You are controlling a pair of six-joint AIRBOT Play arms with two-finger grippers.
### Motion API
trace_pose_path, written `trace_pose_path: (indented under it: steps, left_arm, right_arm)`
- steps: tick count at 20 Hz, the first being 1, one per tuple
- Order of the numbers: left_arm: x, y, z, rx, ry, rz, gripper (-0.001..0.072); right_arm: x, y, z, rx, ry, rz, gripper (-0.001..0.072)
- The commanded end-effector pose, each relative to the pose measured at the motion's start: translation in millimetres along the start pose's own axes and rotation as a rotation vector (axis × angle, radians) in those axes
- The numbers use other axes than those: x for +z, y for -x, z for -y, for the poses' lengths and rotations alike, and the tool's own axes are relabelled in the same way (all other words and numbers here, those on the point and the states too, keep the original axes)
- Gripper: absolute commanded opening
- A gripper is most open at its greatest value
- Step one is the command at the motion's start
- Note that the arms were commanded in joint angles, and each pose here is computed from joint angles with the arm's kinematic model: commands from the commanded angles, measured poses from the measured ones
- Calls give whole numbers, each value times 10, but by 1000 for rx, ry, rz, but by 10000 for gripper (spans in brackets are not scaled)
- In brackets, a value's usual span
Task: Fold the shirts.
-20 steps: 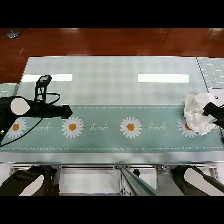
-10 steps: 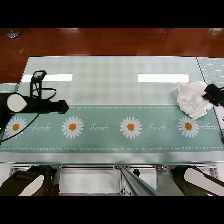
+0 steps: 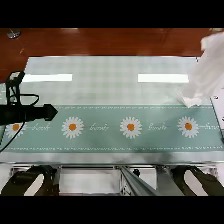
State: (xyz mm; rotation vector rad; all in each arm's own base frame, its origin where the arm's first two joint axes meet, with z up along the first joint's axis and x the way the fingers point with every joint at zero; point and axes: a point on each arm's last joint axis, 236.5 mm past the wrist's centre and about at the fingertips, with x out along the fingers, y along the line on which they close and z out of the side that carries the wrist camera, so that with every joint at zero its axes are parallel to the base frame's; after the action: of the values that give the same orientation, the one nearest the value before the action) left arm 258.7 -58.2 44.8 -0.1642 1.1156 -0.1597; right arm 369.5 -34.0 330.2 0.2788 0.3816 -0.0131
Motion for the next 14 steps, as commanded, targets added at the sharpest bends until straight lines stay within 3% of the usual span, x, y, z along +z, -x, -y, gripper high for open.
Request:
trace_pose_path:
  steps: [1, 5, 7, 11, 14]
  left_arm:
    - [-47, 42, 185, -82, 35, 25, 702]
    - [100, 20, 297, -137, 69, 88, 702]
    - [129, -23, 275, -133, 75, 107, 702]
    - [108, -67, 259, -131, 80, 104, 702]
    - [131, -66, 255, -129, 79, 114, 702]
  right_arm:
    - [650, 684, -651, 128, 92, 198, 35]
    - [865, 1170, -1335, 325, 153, 281, 35]
    - [657, 1211, -1676, 447, 174, 211, 35]
    - [-795, 715, -2389, 659, 288, -252, 35]
    - [-2010, 205, -2839, 701, 263, -500, 35]
